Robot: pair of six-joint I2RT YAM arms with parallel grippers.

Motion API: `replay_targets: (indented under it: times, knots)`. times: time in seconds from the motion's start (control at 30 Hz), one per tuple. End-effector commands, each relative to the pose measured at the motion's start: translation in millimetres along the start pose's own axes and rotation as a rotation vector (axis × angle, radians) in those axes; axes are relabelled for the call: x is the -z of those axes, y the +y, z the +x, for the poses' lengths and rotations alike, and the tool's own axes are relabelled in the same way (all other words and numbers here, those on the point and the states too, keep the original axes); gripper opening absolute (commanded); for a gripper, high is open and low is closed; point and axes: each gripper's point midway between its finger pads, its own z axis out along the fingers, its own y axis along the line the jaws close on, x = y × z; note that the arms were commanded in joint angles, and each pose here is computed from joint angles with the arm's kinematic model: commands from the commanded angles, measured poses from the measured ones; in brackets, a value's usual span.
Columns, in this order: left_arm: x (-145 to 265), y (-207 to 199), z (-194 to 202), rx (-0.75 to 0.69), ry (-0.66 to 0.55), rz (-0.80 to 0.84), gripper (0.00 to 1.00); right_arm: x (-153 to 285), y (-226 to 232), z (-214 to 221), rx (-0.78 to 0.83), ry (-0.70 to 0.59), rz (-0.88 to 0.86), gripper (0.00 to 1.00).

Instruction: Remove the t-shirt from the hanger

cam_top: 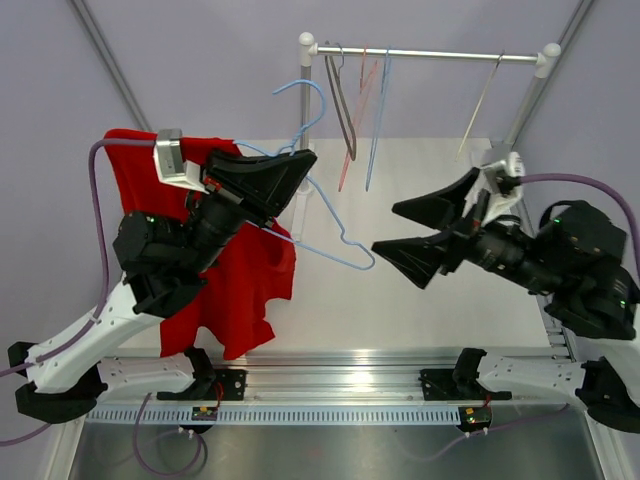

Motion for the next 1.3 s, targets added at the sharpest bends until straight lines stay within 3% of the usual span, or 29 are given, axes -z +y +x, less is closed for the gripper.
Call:
replay_targets:
  times: [0.0,0.1,0.2,0.23,0.27,0.37,0.47,0.57,0.6,0.67,0.73,0.93,0.97,1.03,1.07,1.1,1.2,1.27]
  knots:
    - [-4,-17,-5,0.033,-0.005,0.08,0.0,-37,-13,16,0.095,0.071,0.029,0.94]
    - [-6,-24,2,0.063,0.026,0.112,0.0,-57,-13,23,0.099,0.088,0.019,0.93]
    - [-7,-25,4,0.078,0.035,0.117,0.0,-67,-18,28,0.092,0.084,0.035,0.8]
    - [-6,-26,4,0.081,0.036,0.119,0.0,-69,-20,30,0.087,0.081,0.043,0.71]
    - [-6,-26,4,0.084,0.037,0.12,0.0,-71,-22,33,0.08,0.073,0.049,0.45]
    - [-5,-26,5,0.086,0.043,0.118,0.0,-70,-24,35,0.056,0.052,0.059,0.02]
    - [-5,-23,7,0.072,0.059,0.104,0.02,-64,-31,29,0.037,0.002,0.103,0.0]
    - [-7,-24,6,0.049,0.082,0.097,0.43,-55,-36,20,0.03,-0.032,0.142,0.0]
    - [-6,-27,3,0.046,0.095,0.098,0.71,-53,-37,18,0.029,-0.039,0.15,0.0]
    - [-6,-31,3,0.038,0.12,0.106,0.89,-50,-39,13,0.027,-0.058,0.164,0.0]
    - [-4,-42,-5,0.05,0.124,0.145,0.99,-48,-39,9,0.026,-0.076,0.168,0.0]
    - [19,-47,-17,-0.029,0.194,0.127,0.99,-39,-39,-4,0.026,-0.136,0.174,0.0]
    - [29,-33,-8,-0.058,0.241,0.064,0.99,-36,-36,-7,0.025,-0.146,0.162,0.0]
    - [50,5,-21,-0.17,0.209,-0.128,0.99,-32,-33,-12,0.028,-0.159,0.148,0.0]
    - [68,37,-1,-0.224,0.279,-0.254,0.99,-28,-29,-16,0.028,-0.169,0.131,0.0]
    - [82,69,-7,-0.285,0.252,-0.418,0.99,-26,-28,-18,0.027,-0.174,0.125,0.0]
    - [125,122,11,-0.441,0.319,-0.632,0.99,-19,-20,-26,0.022,-0.193,0.094,0.0]
    - [138,138,25,-0.481,0.368,-0.683,0.99,-14,-15,-29,0.021,-0.198,0.071,0.0]
